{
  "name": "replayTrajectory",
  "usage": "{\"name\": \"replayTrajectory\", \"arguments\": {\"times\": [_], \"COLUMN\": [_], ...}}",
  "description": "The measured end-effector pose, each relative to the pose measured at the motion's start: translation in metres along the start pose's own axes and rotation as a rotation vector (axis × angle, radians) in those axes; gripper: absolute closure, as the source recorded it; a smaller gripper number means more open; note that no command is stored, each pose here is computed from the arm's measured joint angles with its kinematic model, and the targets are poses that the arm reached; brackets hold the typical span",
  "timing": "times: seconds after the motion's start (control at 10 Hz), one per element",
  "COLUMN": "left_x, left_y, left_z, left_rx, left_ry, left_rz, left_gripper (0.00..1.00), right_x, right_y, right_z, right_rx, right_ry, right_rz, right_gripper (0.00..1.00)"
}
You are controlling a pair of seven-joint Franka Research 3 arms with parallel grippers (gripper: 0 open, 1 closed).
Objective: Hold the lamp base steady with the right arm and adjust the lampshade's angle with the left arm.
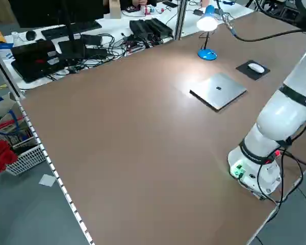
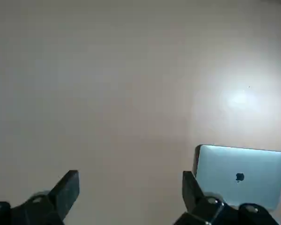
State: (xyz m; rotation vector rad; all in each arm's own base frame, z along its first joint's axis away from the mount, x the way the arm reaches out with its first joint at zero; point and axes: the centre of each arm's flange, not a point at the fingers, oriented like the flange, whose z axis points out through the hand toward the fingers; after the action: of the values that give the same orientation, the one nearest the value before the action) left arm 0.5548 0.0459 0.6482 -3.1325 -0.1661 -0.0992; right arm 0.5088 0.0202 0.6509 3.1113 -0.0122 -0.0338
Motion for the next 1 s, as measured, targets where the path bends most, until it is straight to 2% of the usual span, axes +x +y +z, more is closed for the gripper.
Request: {"name": "replayTrajectory", "arguments": {"times": [0.4, 0.6, 0.8, 1.0], "left_x": [0.000, 0.002, 0.011, 0.023], "left_y": [0.002, 0.008, 0.043, 0.090], "left_z": [0.000, -0.004, 0.002, 0.019], "left_rx": [0.000, -0.001, -0.007, -0.020], "left_ry": [0.000, 0.018, 0.021, 0.005], "left_rz": [0.002, 0.014, 0.075, 0.158], "left_gripper": [0.03, 0.03, 0.02, 0.02], "right_x": [0.000, -0.001, 0.001, 0.014], "right_y": [-0.001, -0.010, -0.029, -0.067], "right_z": [0.000, 0.002, 0.003, 0.015], "right_rx": [0.010, 0.082, 0.158, 0.183], "right_ry": [-0.001, -0.008, 0.002, 0.071], "right_rz": [-0.001, -0.008, -0.034, -0.087], "right_gripper": [0.00, 0.00, 0.00, 0.00]}}
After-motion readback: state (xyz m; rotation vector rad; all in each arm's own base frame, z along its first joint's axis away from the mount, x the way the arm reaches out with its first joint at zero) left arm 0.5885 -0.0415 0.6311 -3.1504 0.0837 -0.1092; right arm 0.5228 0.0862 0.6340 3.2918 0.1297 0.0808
